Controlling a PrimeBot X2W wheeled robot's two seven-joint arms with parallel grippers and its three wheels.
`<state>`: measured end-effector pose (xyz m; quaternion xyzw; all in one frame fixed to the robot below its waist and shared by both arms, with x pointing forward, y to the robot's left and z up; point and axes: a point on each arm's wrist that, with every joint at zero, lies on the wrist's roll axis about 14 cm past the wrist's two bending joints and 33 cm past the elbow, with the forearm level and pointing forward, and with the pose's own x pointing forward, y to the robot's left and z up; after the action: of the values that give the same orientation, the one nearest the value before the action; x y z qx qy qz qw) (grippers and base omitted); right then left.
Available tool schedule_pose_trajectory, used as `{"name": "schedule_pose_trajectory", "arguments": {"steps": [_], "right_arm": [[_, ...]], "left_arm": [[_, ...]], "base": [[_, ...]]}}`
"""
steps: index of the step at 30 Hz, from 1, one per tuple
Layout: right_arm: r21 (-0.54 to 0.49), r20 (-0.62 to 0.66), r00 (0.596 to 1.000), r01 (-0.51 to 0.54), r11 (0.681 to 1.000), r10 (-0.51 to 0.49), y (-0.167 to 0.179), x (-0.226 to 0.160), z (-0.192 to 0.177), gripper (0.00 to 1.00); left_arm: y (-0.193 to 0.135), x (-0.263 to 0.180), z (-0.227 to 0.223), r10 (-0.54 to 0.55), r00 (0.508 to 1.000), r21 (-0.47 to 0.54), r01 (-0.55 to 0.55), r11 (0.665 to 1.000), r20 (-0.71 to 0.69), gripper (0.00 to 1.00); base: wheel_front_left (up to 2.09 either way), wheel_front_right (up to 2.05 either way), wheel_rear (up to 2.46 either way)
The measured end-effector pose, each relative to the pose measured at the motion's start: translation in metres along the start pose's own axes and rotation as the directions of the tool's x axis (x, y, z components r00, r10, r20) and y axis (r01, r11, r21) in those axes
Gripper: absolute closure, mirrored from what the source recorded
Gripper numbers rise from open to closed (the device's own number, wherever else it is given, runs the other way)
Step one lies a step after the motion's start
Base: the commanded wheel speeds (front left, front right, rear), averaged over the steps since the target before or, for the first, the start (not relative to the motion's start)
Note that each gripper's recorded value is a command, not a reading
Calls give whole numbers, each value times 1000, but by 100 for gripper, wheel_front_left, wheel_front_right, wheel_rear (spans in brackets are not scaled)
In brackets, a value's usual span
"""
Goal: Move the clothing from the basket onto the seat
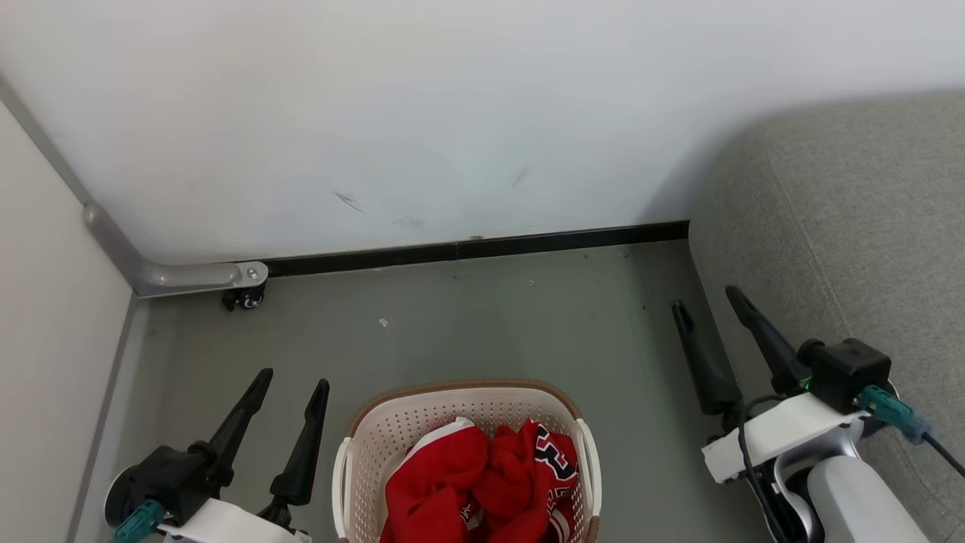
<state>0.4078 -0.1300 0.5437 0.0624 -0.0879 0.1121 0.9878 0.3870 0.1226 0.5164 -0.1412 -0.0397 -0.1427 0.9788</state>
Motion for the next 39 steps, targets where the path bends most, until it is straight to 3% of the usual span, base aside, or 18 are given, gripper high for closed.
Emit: {"name": "schedule_pose_trajectory", "arguments": {"steps": [18,39], "right_arm": [[-24,57,998,-39,999,40,4,38,10,0],[-63,81,990,-109,992,114,9,98,-9,0]], "left_arm": [[-26,10,-51,-114,982,-42,109,993,-150,0],[-35,32,-147,-254,875,-65,250,966,-412,0]], "base": [[0,0,0],[0,0,0]]}}
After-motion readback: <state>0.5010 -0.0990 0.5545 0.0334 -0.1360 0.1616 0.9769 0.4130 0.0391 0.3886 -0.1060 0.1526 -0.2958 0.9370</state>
